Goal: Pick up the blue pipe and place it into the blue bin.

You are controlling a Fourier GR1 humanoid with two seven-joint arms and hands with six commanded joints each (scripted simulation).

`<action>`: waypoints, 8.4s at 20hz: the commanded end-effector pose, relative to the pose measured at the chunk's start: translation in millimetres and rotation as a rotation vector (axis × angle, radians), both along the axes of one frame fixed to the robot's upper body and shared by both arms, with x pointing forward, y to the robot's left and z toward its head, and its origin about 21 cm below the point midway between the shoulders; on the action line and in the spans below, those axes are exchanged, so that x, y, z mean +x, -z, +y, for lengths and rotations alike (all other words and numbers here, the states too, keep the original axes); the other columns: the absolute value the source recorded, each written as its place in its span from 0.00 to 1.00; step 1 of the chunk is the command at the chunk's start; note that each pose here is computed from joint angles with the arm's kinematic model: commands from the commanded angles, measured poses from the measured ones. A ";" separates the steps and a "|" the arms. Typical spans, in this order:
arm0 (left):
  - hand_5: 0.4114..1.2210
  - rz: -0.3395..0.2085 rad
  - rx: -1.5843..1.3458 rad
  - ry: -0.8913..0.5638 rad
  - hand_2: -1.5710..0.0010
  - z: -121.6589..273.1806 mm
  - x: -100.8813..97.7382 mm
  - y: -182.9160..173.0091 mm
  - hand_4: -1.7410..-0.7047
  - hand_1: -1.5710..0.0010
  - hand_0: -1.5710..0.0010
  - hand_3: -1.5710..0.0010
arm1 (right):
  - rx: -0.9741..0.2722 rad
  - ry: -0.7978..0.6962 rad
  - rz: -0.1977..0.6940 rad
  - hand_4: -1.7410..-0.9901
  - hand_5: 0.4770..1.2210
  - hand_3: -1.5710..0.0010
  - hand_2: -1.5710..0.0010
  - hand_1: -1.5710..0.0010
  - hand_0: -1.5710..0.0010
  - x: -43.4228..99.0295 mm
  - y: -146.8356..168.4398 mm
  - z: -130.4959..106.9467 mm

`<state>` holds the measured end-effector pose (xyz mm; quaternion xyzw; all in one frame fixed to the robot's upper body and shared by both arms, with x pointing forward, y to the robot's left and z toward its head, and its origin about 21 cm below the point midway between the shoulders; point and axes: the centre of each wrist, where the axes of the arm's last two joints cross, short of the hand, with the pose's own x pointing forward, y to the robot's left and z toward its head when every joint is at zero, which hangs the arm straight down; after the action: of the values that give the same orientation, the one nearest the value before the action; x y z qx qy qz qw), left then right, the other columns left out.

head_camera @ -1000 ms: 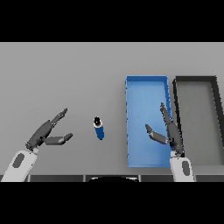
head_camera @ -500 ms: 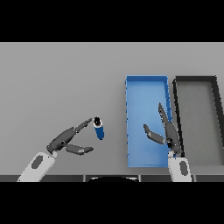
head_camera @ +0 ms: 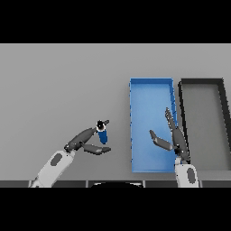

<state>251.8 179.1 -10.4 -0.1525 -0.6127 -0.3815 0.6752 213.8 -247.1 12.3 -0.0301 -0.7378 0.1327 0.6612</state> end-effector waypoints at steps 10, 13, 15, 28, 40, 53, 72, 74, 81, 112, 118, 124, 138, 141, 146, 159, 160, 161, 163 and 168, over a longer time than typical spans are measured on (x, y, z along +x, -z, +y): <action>0.61 0.038 -0.218 -0.032 0.44 -35.0 10.2 15.9 0.31 0.50 0.57 0.44 | -0.005 0.010 -0.006 0.64 0.17 1.00 1.00 1.00 1.00 0.9 2.0 -3.1; 0.80 0.018 -0.250 -0.042 0.23 -41.0 6.2 15.3 0.16 0.26 0.29 0.26 | -0.001 0.009 -0.005 0.64 0.18 1.00 1.00 1.00 1.00 2.3 -0.5 -2.8; 0.87 -0.029 -0.227 -0.038 0.15 -42.4 1.5 17.9 0.11 0.16 0.19 0.19 | 0.005 0.004 -0.003 0.64 0.19 1.00 1.00 1.00 1.00 2.6 0.8 -0.3; 0.99 -0.180 -0.363 0.095 0.01 -72.2 3.6 -51.1 0.02 0.01 0.01 0.08 | -0.023 -0.003 -0.019 0.70 0.22 1.00 1.00 1.00 1.00 3.7 0.9 -1.4; 1.00 -0.162 -0.322 0.132 0.00 -75.2 1.1 -62.4 0.01 0.00 0.00 0.08 | -0.032 0.002 -0.028 0.71 0.20 1.00 1.00 1.00 1.00 -3.1 -3.0 -5.7; 1.00 -0.163 -0.307 0.131 0.00 -76.0 5.4 -62.6 0.01 0.00 0.00 0.08 | 0.005 -0.513 -0.101 0.61 0.06 1.00 1.00 1.00 1.00 9.9 -113.9 4.5; 1.00 -0.140 -0.337 0.175 0.00 -74.0 11.7 -56.1 0.01 0.00 0.00 0.04 | -0.175 -0.966 -0.083 0.69 0.05 1.00 1.00 1.00 1.00 55.4 -168.5 114.0; 1.00 -0.146 -0.325 0.175 0.00 -72.7 16.2 -62.8 0.01 0.00 0.00 0.04 | -0.187 -0.980 -0.076 0.69 0.05 1.00 0.98 1.00 1.00 62.5 -169.2 123.9; 1.00 -0.211 -0.187 0.187 0.49 -74.0 12.1 -64.1 0.13 0.47 0.44 0.58 | -0.206 -1.098 -0.067 0.38 0.10 0.64 0.55 0.54 0.56 73.3 -169.7 150.7; 0.28 -0.198 -0.169 0.211 0.98 -63.6 19.6 -56.9 0.87 0.98 0.97 0.99 | -0.091 -1.087 -0.149 0.34 1.00 0.00 0.00 0.00 0.00 58.5 -165.7 153.0; 0.20 -0.135 -0.127 0.157 0.99 -59.1 15.1 -56.0 0.83 0.99 0.99 1.00 | 0.070 -1.120 -0.046 0.33 1.00 0.00 0.00 0.00 0.00 63.0 -171.6 153.6; 0.13 -0.122 -0.109 0.153 1.00 -59.1 11.9 -57.1 0.85 1.00 1.00 1.00 | 0.198 -1.124 0.011 0.33 1.00 0.00 0.00 0.00 0.00 72.8 -220.4 155.2; 0.08 -0.133 -0.083 0.141 1.00 -53.1 6.8 -57.0 0.87 1.00 1.00 1.00 | 0.184 -0.641 -0.164 0.32 1.00 0.00 0.00 0.00 0.00 155.1 -310.0 89.0; 0.07 -0.134 -0.067 0.120 1.00 -49.0 7.7 -58.4 0.88 1.00 1.00 1.00 | 0.201 -0.499 -0.050 0.32 1.00 0.00 0.00 0.00 0.00 175.4 -286.1 53.3; 0.06 -0.146 -0.065 0.123 1.00 -45.1 12.1 -60.5 0.88 1.00 1.00 1.00 | 0.191 -0.323 0.141 0.32 1.00 0.00 0.00 0.00 0.00 181.5 -223.4 17.7; 0.08 -0.141 -0.060 0.124 1.00 -49.2 7.0 -59.4 0.88 1.00 1.00 1.00 | 0.021 -0.028 0.606 0.16 0.96 0.45 0.00 0.00 0.00 145.4 -101.4 -13.9; 0.08 -0.138 -0.064 0.131 1.00 -49.5 6.8 -60.4 0.88 1.00 1.00 1.00 | 0.022 -0.011 0.653 0.21 0.97 0.36 0.00 0.00 0.00 144.1 -94.4 -12.3; 0.08 -0.137 -0.064 0.129 1.00 -49.8 7.8 -61.3 0.88 1.00 1.00 1.00 | 0.050 0.010 0.677 0.28 0.96 0.49 0.15 0.12 0.07 140.8 -89.8 -11.8; 0.08 -0.133 -0.061 0.138 1.00 -49.3 5.0 -58.3 0.88 1.00 1.00 1.00 | 0.077 0.009 0.752 0.45 0.92 0.67 0.46 0.44 0.40 141.7 -86.5 -11.1; 0.08 -0.135 -0.069 0.130 1.00 -50.4 5.0 -60.6 0.88 1.00 1.00 1.00 | -0.113 -0.085 0.801 0.70 0.76 0.89 0.82 0.82 0.80 138.6 -94.6 -3.8</action>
<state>256.8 128.8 50.2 -0.1888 -0.6583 -0.4126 0.6006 352.4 -250.9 107.1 0.0188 -0.4134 0.2024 0.8876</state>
